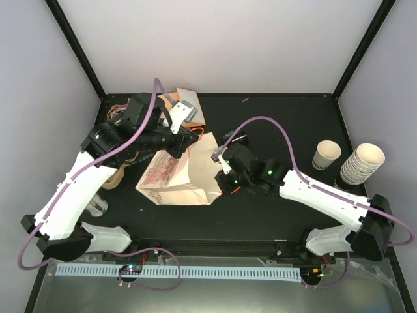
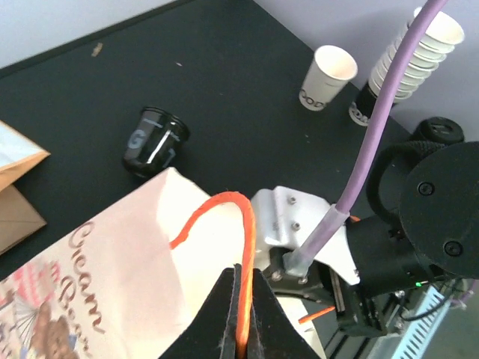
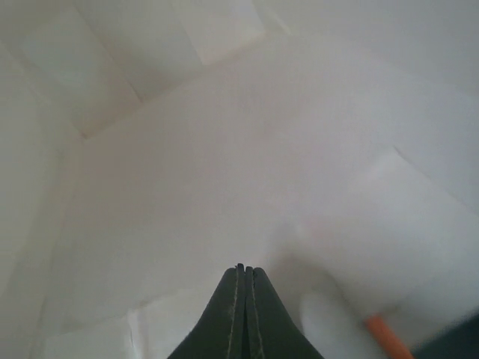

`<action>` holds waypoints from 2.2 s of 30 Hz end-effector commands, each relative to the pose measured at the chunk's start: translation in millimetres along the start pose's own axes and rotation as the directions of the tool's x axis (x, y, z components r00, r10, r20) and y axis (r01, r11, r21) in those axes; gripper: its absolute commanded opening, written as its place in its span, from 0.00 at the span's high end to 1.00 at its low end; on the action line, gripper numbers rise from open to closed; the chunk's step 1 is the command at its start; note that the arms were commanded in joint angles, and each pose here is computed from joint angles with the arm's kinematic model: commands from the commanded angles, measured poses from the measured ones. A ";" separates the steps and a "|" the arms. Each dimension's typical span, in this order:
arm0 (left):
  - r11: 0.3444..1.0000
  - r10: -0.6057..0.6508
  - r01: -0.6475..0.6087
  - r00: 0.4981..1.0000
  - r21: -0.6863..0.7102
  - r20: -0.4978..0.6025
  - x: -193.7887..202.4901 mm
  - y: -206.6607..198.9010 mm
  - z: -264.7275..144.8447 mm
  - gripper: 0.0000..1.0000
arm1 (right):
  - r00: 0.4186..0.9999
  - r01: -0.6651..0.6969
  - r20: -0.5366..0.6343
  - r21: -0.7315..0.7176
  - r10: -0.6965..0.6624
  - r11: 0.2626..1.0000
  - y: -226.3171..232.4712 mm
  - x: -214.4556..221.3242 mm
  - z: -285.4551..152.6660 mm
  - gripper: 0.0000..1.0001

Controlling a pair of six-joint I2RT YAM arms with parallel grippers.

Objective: Pack the takeout coffee

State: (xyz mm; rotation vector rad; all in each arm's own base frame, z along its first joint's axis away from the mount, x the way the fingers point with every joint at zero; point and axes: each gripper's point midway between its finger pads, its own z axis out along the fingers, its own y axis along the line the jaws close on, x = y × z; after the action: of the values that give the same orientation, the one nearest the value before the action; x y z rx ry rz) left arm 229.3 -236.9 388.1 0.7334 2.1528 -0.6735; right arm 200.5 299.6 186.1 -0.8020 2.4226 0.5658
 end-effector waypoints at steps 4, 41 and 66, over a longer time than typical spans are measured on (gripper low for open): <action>0.991 0.031 -0.036 0.999 0.131 0.041 -17.9 -33.5 3.1 0.98 | 0.982 0.153 0.133 -0.149 -0.134 0.977 34.6 -34.0 1.0 0.99; 0.864 -0.032 -0.030 0.993 0.502 0.113 -21.1 -107.2 -4.1 0.98 | 0.775 -0.614 -0.097 -0.348 0.624 0.708 32.8 -64.3 20.2 0.99; 0.940 0.029 -0.060 0.995 0.335 0.098 -16.7 -80.8 13.7 0.99 | 0.858 -0.503 -0.214 -0.168 0.467 0.848 13.0 -1.7 34.9 0.99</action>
State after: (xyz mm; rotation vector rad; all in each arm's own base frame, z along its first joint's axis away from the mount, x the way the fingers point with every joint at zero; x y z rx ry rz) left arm 187.6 -306.1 403.0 0.9013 1.9816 -1.0800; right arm 206.4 354.9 197.1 -0.2225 2.6763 1.2751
